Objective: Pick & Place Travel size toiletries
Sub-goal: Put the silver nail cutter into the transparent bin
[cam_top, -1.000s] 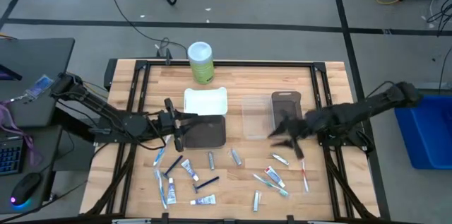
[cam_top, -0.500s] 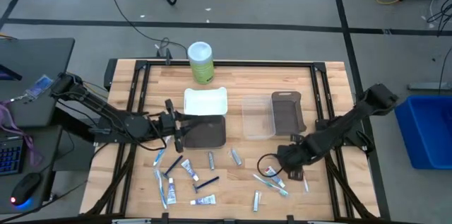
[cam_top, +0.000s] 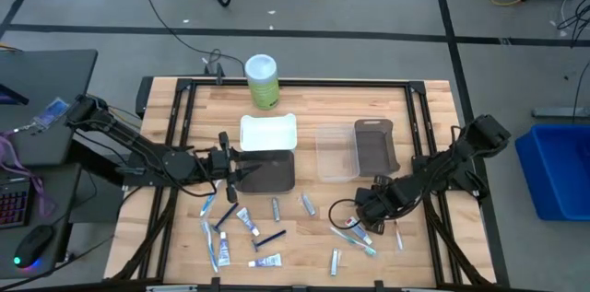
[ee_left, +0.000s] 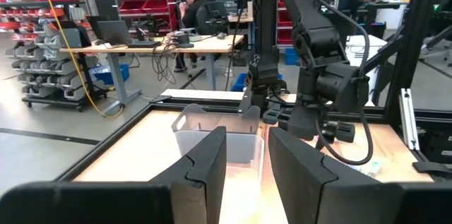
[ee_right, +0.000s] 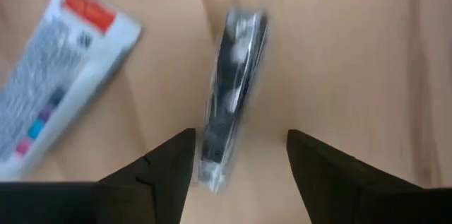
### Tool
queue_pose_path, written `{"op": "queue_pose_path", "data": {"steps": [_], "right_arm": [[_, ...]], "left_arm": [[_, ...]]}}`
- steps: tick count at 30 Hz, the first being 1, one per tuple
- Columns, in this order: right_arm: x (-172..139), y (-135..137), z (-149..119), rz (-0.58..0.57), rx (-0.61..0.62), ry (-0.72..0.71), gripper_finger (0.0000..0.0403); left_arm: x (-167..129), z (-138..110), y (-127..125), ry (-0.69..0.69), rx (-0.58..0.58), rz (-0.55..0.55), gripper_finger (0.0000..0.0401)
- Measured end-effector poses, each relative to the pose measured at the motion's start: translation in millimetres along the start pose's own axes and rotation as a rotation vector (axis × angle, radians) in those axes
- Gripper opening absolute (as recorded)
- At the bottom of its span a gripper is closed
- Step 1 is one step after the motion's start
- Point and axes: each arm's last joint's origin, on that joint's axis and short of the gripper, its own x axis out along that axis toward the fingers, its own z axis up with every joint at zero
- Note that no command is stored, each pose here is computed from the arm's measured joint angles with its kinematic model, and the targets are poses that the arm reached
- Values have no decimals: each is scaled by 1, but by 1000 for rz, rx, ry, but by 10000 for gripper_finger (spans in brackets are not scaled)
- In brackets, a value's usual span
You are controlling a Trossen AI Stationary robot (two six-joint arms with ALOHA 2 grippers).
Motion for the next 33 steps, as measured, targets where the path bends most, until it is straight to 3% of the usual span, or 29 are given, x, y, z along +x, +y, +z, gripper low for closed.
{"op": "queue_pose_path", "data": {"steps": [5, 11, 16, 18, 21, 25, 28, 33], "right_arm": [[9, 3, 5, -38, 3, -53, 202], [19, 5, 5, -58, -1, -5, 123], [6, 6, 9, -9, -2, -42, 55], [-5, 6, 11, 2, -37, -61, 51], [-37, 12, 25, 62, -75, -210, 51], [-72, 5, 40, 14, -157, -400, 60], [-96, -8, 55, -110, -201, -588, 67], [-99, -49, 86, -284, -223, -631, 66]], "left_arm": [[0, 0, 0, 0, -6, 0, 116], [0, 0, 0, 0, -9, -14, 116], [0, 0, -1, 1, -9, -43, 116], [0, 0, -1, 1, -8, -49, 116], [0, 0, -1, 1, -7, -48, 116], [0, 0, -1, 0, -7, -48, 116], [0, 0, -1, 1, -7, -49, 116], [0, 0, -1, 1, -7, -49, 116]]}}
